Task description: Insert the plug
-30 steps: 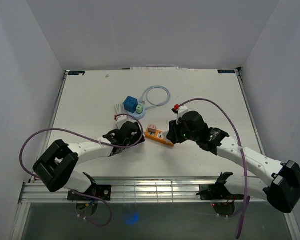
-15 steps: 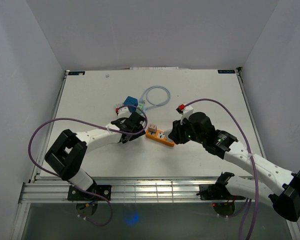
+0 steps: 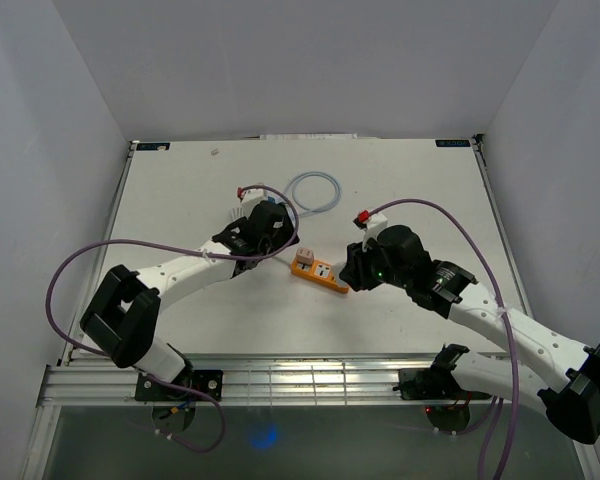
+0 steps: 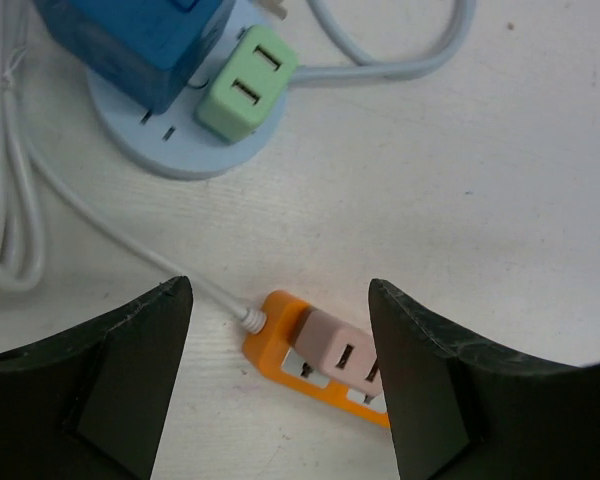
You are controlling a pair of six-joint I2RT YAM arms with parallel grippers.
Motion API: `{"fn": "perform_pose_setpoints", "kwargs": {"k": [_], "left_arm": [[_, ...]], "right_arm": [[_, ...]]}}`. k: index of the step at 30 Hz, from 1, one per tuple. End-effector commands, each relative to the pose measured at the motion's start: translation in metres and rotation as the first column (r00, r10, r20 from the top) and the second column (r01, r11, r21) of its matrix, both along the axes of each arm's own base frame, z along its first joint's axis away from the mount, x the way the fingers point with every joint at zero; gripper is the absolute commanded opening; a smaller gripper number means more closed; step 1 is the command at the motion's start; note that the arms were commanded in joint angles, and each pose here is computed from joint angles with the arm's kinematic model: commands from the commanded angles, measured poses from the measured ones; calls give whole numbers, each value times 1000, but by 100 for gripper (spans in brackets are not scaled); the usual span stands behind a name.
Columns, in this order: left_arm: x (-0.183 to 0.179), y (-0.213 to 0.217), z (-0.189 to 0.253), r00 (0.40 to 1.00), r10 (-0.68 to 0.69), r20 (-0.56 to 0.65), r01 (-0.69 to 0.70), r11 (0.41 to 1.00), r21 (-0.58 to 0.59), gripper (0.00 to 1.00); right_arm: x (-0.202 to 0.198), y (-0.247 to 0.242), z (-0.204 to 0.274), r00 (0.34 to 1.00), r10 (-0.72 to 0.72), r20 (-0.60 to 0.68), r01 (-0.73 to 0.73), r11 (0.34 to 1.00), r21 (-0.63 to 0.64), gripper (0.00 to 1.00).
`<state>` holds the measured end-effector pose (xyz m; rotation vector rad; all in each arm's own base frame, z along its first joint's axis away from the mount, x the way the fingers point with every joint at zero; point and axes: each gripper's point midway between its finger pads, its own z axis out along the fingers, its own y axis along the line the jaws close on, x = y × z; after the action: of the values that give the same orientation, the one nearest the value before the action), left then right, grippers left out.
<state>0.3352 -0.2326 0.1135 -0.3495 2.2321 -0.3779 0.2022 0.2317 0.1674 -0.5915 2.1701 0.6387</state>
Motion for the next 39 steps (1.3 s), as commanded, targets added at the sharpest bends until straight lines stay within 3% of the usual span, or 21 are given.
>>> {"fn": "perform_pose_setpoints", "kwargs": {"k": [1,11,18,26,39], "left_arm": [[26,-27,37,989,-92,114,98,994,-42,82],[51,-69,7,973,-215,80,222,971,-84,81],[56,-84,-19,966,-253,52,257,961,-103,79],[43,-74,-54,965,-262,25,263,962,-79,79],[26,-32,-90,984,-169,-54,168,986,-17,79]], "right_arm": [[8,8,31,999,-10,50,6,997,71,8],[-11,13,-24,996,10,-93,-3,997,82,8],[-7,9,-53,992,-35,-123,41,998,43,8],[5,0,-78,985,-104,-140,97,994,-52,8],[17,-4,-89,980,-144,-137,134,987,-83,8]]}}
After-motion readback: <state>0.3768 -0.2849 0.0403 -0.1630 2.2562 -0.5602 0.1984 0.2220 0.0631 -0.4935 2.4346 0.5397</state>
